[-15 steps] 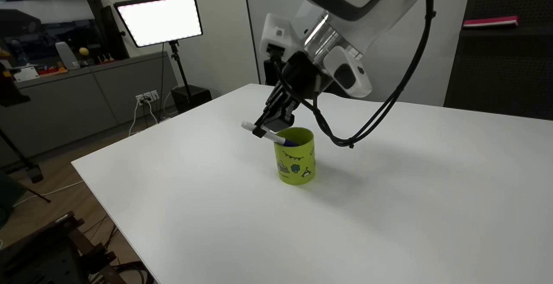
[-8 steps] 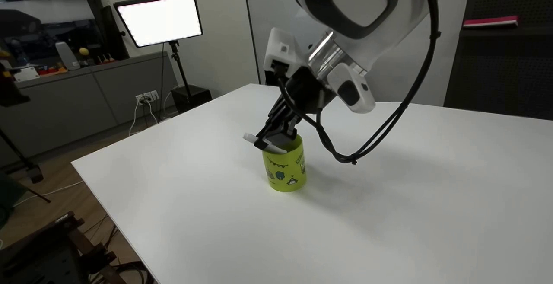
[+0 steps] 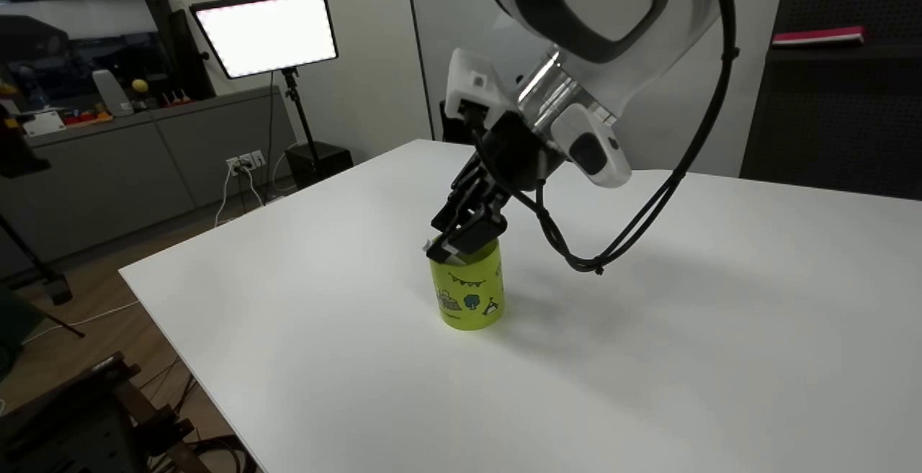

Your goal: Put the blue marker inside the yellow mug

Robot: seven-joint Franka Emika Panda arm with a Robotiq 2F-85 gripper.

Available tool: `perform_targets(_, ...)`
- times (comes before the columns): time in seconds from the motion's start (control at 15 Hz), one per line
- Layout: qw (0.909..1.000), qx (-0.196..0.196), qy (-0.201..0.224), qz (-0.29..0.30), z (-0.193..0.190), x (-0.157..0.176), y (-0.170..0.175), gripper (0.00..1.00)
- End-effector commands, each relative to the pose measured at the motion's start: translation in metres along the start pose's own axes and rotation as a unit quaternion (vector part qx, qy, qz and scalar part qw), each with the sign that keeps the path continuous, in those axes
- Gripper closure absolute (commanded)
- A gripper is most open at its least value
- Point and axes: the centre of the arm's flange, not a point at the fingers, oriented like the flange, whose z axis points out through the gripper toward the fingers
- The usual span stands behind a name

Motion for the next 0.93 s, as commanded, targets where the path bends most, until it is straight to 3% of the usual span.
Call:
perform_targets(0.0, 0.9992, -0.035, 0.017, -0.013, -0.006, -0.009, -0.01, 0.11)
perform_targets(0.13, 0.998, -0.051, 0.027, -0.026, -0.011, -0.018, -0.019, 0.01)
perform_targets(0.53, 0.9879, -0.101, 0.078, -0.089, -0.035, -0.069, -0.051, 0.0)
perform_targets(0.87, 0.9597, -0.132, 0.132, -0.21, -0.056, -0.155, -0.076, 0.0)
